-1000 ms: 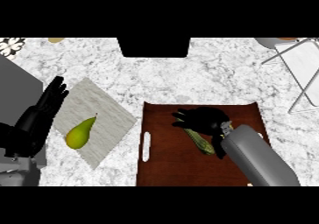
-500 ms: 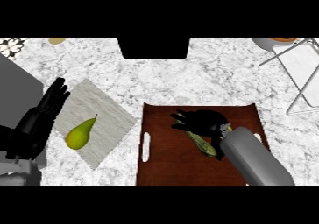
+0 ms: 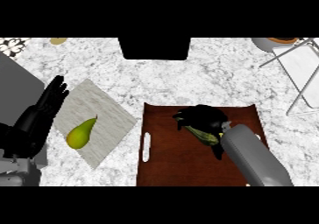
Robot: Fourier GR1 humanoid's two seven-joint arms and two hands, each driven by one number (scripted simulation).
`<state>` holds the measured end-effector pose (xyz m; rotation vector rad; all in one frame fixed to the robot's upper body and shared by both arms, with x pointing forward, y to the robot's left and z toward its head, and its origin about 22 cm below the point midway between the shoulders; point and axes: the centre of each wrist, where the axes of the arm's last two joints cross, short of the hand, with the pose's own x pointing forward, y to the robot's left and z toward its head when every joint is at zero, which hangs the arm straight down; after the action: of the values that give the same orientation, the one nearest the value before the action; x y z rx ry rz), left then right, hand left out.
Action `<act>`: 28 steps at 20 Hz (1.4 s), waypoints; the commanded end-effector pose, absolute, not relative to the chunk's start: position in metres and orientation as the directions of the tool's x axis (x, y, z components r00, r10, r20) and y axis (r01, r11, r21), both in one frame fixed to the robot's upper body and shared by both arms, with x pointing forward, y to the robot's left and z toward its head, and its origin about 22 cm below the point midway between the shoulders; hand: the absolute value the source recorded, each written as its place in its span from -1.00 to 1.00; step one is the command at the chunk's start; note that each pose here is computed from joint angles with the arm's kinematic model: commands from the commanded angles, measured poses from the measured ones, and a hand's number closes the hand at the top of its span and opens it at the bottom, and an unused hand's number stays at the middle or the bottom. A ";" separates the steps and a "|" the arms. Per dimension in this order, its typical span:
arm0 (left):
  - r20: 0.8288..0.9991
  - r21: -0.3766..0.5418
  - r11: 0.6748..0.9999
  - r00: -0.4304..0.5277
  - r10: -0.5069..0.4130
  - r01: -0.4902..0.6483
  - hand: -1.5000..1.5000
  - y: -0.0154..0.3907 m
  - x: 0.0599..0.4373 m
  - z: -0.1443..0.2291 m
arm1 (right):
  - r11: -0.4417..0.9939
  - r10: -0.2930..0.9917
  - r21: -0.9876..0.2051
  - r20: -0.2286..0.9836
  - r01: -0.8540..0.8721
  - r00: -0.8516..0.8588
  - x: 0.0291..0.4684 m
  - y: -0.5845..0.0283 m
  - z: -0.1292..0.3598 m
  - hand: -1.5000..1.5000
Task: Pick the squash from the tray and place it in the tiered shelf
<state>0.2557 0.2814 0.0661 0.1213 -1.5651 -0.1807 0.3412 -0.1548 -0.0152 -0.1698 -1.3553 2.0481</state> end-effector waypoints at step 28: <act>0.979 0.205 0.979 -0.012 -0.205 0.003 0.00 0.288 0.253 0.064 | 0.200 0.569 -0.784 0.581 0.587 0.582 0.414 -0.320 0.136 1.00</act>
<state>0.2528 0.2911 0.0628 0.1699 -1.5649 -0.1490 0.4073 -0.3000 0.0989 -1.2972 -1.1458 0.2985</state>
